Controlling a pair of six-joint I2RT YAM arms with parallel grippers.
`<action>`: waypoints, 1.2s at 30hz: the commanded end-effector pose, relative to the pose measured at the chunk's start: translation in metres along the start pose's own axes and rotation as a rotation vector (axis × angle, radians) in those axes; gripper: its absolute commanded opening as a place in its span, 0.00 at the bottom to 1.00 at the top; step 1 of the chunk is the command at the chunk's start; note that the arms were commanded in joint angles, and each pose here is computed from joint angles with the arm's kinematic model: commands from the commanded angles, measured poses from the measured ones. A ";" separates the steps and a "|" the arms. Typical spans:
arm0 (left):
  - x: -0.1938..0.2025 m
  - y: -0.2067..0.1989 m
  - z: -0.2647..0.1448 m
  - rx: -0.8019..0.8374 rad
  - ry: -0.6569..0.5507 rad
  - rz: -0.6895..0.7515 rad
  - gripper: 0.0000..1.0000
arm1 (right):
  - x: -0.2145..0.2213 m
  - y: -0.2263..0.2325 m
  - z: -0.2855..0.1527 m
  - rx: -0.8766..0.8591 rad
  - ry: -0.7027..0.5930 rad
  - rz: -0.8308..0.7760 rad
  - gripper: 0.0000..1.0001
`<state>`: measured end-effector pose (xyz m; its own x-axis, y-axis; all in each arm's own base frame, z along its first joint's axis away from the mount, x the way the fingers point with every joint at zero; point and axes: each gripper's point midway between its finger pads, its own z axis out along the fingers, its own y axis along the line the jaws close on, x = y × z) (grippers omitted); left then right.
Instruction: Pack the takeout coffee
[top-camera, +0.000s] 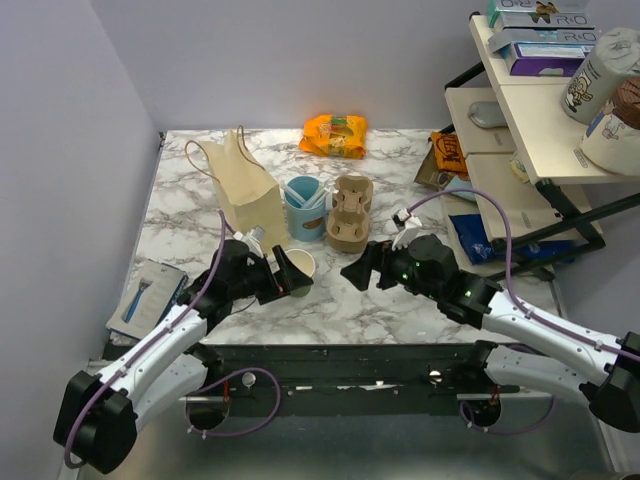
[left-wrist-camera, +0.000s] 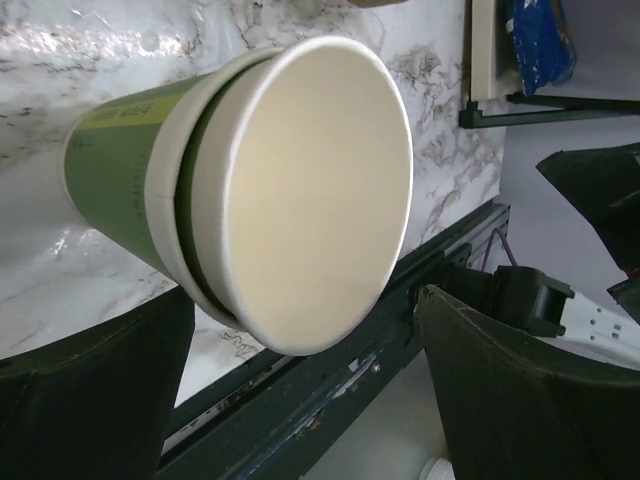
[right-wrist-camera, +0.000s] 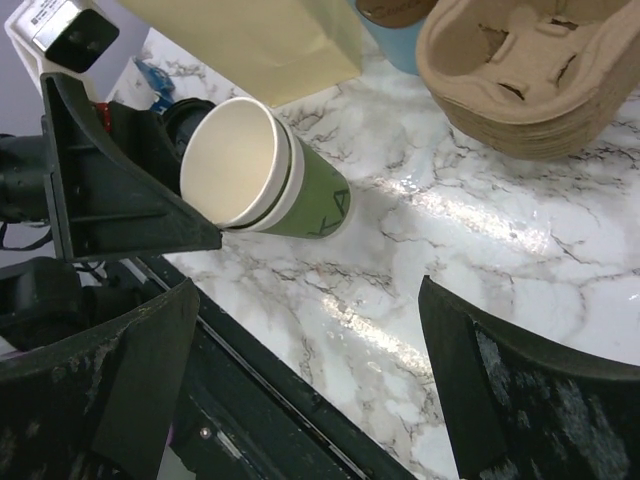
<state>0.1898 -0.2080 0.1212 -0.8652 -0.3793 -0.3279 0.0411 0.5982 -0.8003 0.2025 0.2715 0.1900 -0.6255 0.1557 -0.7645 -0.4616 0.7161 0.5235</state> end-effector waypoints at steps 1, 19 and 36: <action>-0.007 -0.016 0.009 0.022 -0.048 0.020 0.99 | -0.006 -0.008 0.008 0.071 -0.005 -0.027 1.00; -0.041 0.027 -0.080 -0.392 -0.344 0.005 0.99 | 0.011 0.039 0.101 0.089 0.313 -0.101 0.77; -0.038 0.044 -0.089 -0.469 -0.361 -0.023 0.99 | 0.030 0.043 0.119 0.122 0.374 -0.077 0.49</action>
<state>0.1816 -0.1127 0.1438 -0.6560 -0.5470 -0.5200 -0.2427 0.8053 -0.5409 0.2436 0.3833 0.1483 -0.7680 -0.1346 -0.6262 -0.4627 0.7925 0.3972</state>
